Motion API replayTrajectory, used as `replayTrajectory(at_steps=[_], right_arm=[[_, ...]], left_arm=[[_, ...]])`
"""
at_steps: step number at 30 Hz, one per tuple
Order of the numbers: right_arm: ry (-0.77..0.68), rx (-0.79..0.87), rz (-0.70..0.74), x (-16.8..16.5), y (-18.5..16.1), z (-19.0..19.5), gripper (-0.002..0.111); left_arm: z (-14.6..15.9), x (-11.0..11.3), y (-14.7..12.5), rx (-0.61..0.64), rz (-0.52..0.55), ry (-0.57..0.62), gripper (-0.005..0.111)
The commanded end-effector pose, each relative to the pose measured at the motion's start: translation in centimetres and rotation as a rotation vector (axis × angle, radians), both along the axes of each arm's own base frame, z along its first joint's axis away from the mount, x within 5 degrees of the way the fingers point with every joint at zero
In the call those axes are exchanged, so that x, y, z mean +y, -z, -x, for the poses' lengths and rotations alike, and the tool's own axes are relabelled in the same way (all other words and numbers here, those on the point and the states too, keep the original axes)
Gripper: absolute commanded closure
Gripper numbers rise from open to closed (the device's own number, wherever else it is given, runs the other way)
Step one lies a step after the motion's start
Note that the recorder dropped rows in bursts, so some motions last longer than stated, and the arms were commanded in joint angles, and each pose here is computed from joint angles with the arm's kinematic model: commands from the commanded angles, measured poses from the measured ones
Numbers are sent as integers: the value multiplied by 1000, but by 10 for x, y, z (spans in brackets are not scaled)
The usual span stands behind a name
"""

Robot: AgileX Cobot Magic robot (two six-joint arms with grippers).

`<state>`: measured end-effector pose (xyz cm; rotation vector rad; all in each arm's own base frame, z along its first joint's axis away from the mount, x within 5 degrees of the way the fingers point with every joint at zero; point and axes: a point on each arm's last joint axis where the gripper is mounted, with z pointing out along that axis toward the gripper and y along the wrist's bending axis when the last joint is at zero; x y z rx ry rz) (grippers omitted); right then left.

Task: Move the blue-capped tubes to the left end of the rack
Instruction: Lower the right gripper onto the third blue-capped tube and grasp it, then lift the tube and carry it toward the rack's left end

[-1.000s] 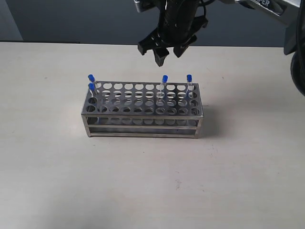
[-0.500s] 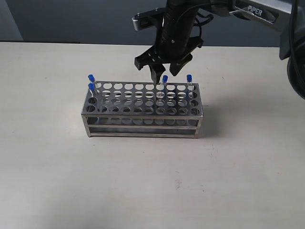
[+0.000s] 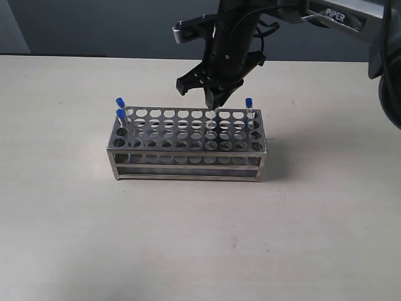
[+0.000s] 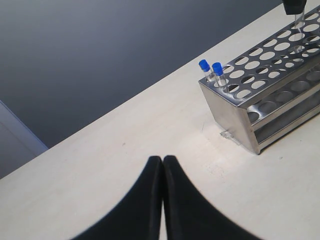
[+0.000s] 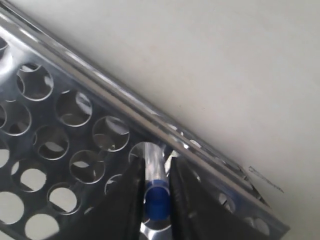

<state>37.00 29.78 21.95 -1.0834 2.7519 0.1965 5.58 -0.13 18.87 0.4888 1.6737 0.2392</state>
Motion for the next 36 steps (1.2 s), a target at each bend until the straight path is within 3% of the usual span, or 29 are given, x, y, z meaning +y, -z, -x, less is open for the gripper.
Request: replayTrajectory(at_steps=[1,15,29,36], right_arm=[[-3,-55,-39,-6,-30,4,106],[-30,-182,-133,-17,-102,28,106],[-409,-180,-177,57,-107,110,107],[-440,-185,-178,82,-92,105,107]], left_arm=[[0,-1,-2,-7,7,7,106],[0,-1,-2,-7,7,7,106],[0,-1,-2,-7,7,7,106],[0,-1,-2,-4,8,6,106]])
